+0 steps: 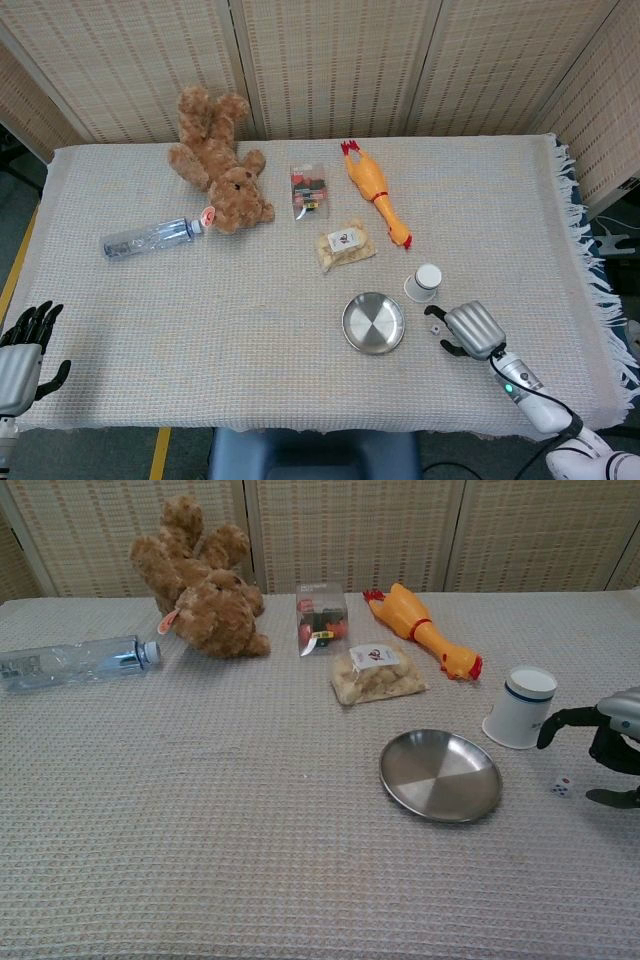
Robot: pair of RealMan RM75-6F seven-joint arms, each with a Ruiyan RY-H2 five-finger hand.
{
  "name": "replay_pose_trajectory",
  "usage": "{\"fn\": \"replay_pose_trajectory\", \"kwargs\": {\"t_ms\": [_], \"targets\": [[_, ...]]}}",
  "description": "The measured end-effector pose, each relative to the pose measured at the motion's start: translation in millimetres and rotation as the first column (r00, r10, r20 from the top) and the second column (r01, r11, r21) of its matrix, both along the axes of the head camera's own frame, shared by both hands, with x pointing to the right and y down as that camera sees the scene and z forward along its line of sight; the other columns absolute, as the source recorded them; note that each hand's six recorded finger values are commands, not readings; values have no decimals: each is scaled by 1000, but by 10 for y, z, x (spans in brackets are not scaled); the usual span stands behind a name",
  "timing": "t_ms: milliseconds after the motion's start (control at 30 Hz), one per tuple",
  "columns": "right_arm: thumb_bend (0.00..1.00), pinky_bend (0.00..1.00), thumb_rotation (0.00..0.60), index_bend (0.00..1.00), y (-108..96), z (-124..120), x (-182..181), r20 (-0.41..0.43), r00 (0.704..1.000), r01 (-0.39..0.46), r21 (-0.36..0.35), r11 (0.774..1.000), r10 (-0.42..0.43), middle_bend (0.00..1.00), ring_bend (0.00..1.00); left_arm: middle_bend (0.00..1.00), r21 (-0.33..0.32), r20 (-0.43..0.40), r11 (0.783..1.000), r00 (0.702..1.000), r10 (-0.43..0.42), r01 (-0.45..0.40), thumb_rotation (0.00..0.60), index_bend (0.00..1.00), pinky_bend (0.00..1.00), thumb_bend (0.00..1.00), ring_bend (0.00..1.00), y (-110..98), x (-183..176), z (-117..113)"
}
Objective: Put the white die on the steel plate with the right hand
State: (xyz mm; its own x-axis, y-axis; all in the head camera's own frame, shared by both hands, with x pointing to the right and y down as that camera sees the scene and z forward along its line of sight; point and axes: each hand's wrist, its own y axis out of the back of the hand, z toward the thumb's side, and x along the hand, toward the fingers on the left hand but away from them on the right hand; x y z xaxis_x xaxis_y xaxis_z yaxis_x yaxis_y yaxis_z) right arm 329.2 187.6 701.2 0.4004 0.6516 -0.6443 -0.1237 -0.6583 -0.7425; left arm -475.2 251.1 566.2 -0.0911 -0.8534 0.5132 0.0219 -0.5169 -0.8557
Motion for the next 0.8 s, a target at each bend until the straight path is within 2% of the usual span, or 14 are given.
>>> {"fn": "replay_pose_trajectory", "kwargs": {"t_ms": [400,800], "targets": [[215,1000,600,348,-61,145,1,-11,1000,-7,-60,998,6,889,759,23,-3,1,1000,1000,-3,3,600,0,210,353,17,0,-11,7],[280,1000,600,359,-59,178,22,-11,1000,4,-78,997,-5,889,759,23,-6,3,1000,1000,-3,3,600,0,211,355,17,2,-16,17]]}}
